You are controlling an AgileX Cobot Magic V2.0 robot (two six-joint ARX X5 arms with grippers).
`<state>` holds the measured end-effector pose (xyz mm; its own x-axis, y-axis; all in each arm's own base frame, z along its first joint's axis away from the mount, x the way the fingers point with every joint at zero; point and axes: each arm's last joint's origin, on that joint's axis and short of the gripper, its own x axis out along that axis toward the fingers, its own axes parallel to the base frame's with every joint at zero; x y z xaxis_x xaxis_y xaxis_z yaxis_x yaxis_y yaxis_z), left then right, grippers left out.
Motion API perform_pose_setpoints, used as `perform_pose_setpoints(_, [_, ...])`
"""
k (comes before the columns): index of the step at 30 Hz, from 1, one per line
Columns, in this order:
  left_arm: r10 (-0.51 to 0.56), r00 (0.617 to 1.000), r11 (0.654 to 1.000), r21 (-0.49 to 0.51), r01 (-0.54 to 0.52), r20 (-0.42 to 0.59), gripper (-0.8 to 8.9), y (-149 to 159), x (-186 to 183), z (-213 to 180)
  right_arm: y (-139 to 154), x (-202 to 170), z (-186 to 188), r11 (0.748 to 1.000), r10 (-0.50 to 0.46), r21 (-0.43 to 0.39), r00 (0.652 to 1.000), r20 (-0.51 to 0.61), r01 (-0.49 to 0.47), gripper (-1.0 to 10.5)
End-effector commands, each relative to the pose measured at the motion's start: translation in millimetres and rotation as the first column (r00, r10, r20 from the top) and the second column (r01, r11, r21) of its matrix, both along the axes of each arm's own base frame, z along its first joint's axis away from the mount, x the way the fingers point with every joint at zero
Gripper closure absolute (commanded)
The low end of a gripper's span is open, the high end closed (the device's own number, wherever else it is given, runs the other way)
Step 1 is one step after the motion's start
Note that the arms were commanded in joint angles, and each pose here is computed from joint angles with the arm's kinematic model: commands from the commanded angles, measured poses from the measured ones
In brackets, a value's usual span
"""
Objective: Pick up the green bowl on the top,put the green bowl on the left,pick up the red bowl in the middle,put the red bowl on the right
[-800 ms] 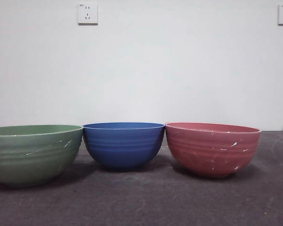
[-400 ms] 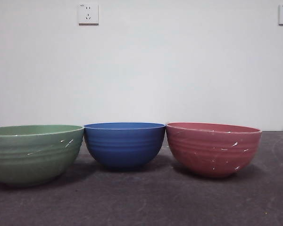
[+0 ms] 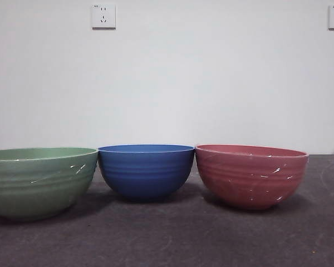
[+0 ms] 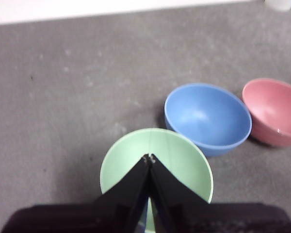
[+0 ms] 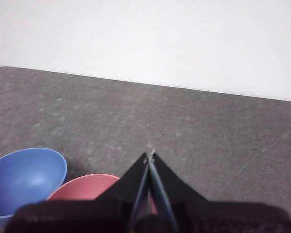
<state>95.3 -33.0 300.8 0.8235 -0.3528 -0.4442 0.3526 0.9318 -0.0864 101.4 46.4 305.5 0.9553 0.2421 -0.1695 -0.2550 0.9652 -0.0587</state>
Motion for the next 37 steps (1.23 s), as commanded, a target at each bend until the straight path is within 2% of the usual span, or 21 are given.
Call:
perform_pose_setpoints(1, [0.008,1.000,1.000,-0.002,-0.008,-0.006,8.17,0.3,0.1,-0.9,0.1,0.3,-0.9,1.000,-0.005,0.012,1.000,-0.002,0.006,9.4])
perform_pose_setpoints(8, [0.003,1.000,1.000,-0.002,-0.003,-0.006,8.17,0.0,-0.5,-1.0,0.1,0.3,-0.9,1.000,-0.005,0.012,1.000,-0.002,0.006,9.4])
perform_pose_setpoints(9, [0.001,1.000,1.000,-0.003,-0.001,0.017,8.17,1.2,-5.0,0.6,0.1,0.3,-0.9,1.000,-0.005,0.012,1.000,-0.002,0.006,9.4])
perform_pose_setpoints(11, [-0.001,0.992,0.998,0.067,-0.007,0.127,8.17,8.4,-21.4,5.6,0.2,0.2,-1.5,1.000,-0.004,0.009,1.000,-0.008,0.004,9.4])
perform_pose_setpoints(13, [0.048,0.967,0.997,0.047,-0.061,0.248,8.17,17.0,-39.7,8.7,0.1,0.1,-1.8,1.000,-0.004,0.007,1.000,-0.011,0.004,9.4])
perform_pose_setpoints(15, [0.150,0.926,0.986,0.019,-0.167,0.347,8.17,23.4,-48.1,1.7,0.1,0.1,-2.2,1.000,-0.004,0.005,1.000,-0.014,0.004,9.4])
perform_pose_setpoints(18, [0.271,0.867,0.956,-0.009,-0.294,0.419,8.17,27.1,-37.8,-29.0,0.1,0.0,-2.2,1.000,-0.004,0.005,1.000,-0.014,0.004,9.4])
perform_pose_setpoints(22, [0.312,0.851,0.941,-0.017,-0.337,0.422,8.17,28.2,-19.6,-65.9,0.1,0.0,-2.2,1.000,-0.004,0.005,1.000,-0.014,0.004,9.4])
perform_pose_setpoints(29, [0.354,0.873,0.930,-0.029,-0.366,0.336,8.17,29.1,-1.4,-121.5,0.1,0.0,-2.3,1.000,-0.004,0.005,1.000,-0.015,0.004,9.4])
perform_pose_setpoints(37, [0.338,0.900,0.937,-0.013,-0.349,0.276,8.17,28.6,0.8,-145.0,0.1,0.0,-2.3,1.000,-0.004,0.005,1.000,-0.015,0.004,9.4])
